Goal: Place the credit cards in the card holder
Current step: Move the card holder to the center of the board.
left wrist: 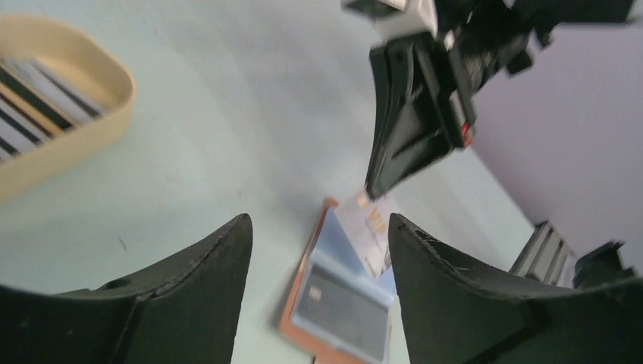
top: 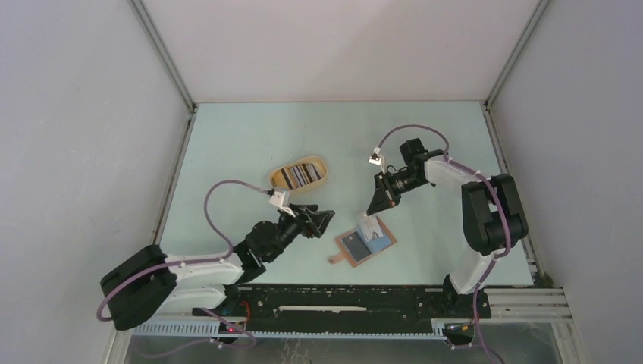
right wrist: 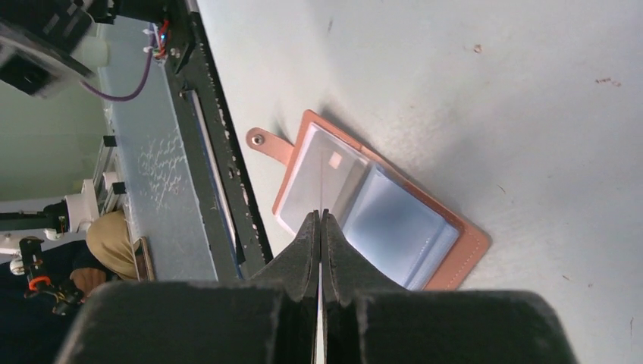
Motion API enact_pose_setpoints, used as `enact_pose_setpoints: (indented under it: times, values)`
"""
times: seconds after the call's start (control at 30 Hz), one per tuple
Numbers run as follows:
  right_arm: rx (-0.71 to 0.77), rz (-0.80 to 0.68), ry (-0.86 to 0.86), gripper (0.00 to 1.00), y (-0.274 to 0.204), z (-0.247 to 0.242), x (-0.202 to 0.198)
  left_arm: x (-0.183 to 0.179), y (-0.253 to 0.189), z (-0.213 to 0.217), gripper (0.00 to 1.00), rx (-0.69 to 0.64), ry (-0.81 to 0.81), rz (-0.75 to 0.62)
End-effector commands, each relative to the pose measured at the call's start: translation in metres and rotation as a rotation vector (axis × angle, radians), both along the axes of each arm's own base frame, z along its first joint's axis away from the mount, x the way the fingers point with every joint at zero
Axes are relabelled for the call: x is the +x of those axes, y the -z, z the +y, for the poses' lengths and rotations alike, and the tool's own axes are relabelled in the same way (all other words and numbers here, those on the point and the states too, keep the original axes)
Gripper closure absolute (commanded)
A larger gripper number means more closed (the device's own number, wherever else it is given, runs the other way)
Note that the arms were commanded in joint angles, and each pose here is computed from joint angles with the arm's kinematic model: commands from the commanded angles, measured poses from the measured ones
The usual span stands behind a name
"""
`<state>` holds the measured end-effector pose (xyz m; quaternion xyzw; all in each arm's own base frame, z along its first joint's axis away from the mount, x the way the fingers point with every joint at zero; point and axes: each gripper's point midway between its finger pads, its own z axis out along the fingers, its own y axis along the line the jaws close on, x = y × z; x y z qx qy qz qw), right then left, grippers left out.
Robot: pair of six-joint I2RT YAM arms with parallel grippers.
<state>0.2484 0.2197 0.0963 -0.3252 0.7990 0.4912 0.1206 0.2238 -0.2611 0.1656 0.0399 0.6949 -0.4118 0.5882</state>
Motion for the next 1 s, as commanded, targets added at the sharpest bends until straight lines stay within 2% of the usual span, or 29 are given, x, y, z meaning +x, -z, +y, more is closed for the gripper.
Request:
enact_pose_setpoints:
  times: [0.0, 0.07, 0.33, 0.57, 0.7, 0.97]
  values:
    - [-0.052, 0.023, 0.022, 1.00, 0.014, 0.003, 0.004, -0.016, 0.013, -0.031, 0.34, -0.052, 0.108, 0.088]
    - [-0.071, 0.039, 0.033, 1.00, 0.019, 0.003, 0.005, -0.024, 0.021, -0.043, 0.46, -0.044, 0.142, 0.105]
    - [-0.096, 0.071, 0.037, 1.00, 0.029, 0.001, 0.003, -0.039, 0.050, -0.084, 0.71, 0.048, 0.194, 0.169]
    - [-0.086, 0.118, 0.036, 1.00, 0.034, 0.001, -0.001, -0.045, 0.084, -0.096, 0.87, 0.119, 0.144, 0.270]
    - [-0.076, 0.137, 0.054, 1.00, 0.036, -0.001, -0.001, -0.050, 0.107, -0.098, 0.99, 0.123, 0.110, 0.351]
    - [-0.052, 0.138, 0.075, 1.00, 0.029, -0.003, 0.001, -0.049, 0.124, -0.085, 1.00, 0.132, 0.028, 0.413]
